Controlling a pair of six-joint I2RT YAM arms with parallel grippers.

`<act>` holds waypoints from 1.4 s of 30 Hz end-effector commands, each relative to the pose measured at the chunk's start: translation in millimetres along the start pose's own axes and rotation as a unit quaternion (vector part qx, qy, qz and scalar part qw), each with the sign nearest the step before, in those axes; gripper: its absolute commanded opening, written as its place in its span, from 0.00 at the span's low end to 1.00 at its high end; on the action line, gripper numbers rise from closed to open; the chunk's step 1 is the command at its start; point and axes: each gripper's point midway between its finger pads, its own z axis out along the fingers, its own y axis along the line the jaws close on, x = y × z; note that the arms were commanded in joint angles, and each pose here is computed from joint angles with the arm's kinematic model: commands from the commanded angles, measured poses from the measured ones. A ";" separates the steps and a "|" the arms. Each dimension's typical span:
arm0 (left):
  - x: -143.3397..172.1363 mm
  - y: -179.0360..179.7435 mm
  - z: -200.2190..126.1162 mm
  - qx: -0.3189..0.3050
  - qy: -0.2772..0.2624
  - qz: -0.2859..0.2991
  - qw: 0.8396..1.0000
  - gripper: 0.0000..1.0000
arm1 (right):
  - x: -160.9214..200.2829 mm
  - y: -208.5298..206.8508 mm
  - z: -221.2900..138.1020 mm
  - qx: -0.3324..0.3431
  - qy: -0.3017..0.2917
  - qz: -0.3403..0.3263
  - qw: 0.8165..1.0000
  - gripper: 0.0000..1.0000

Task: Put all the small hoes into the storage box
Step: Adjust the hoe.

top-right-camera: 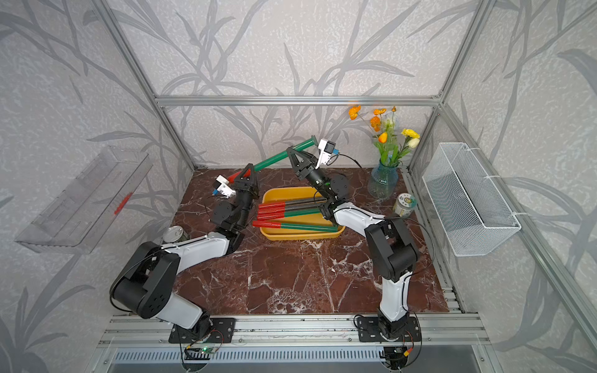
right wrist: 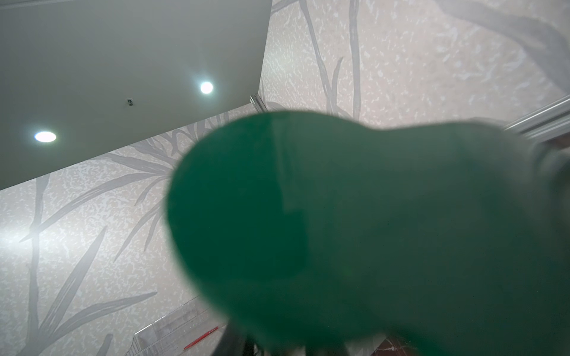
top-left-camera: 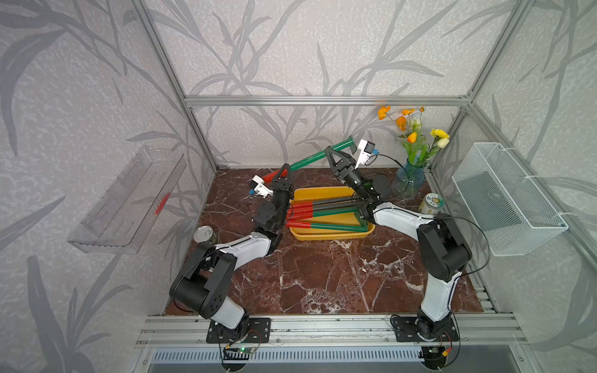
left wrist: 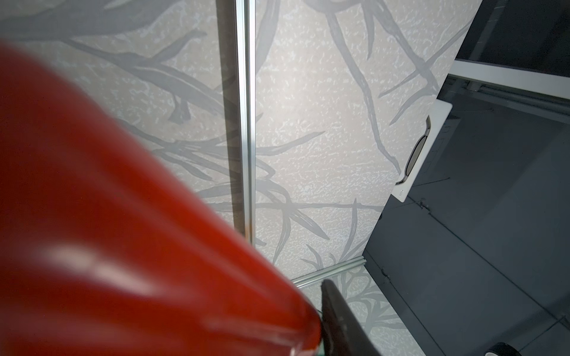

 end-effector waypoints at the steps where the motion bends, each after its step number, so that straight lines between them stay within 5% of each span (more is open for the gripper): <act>1: -4.7 -58.4 7.6 0.085 -0.010 -0.017 0.996 0.34 | -22.2 30.3 0.3 -0.036 -0.025 -0.035 0.998 0.00; 14: -0.9 -71.0 16.7 0.100 -0.006 -0.020 0.995 0.01 | -16.7 22.9 0.0 -0.024 -0.027 -0.031 0.999 0.00; 26: -8.2 -77.8 12.1 0.100 -0.024 -0.004 0.995 0.00 | -0.2 6.4 -8.7 0.003 -0.019 -0.025 1.000 0.03; 29: -10.7 -78.2 10.9 0.100 -0.029 0.002 0.995 0.00 | 5.4 2.0 -15.1 0.014 -0.013 -0.028 0.999 0.09; 33: -9.9 -77.6 11.6 0.102 -0.029 0.004 0.994 0.00 | 13.9 -6.5 -24.1 0.031 -0.005 -0.023 0.999 0.34; 36: -9.2 -75.9 12.7 0.102 -0.028 0.002 0.994 0.00 | 20.8 -13.4 -31.3 0.046 0.000 -0.022 0.999 0.43; 42: -9.1 -63.2 15.4 0.087 -0.032 0.013 0.996 0.00 | 32.7 -28.5 -42.8 0.071 0.009 -0.020 0.997 0.47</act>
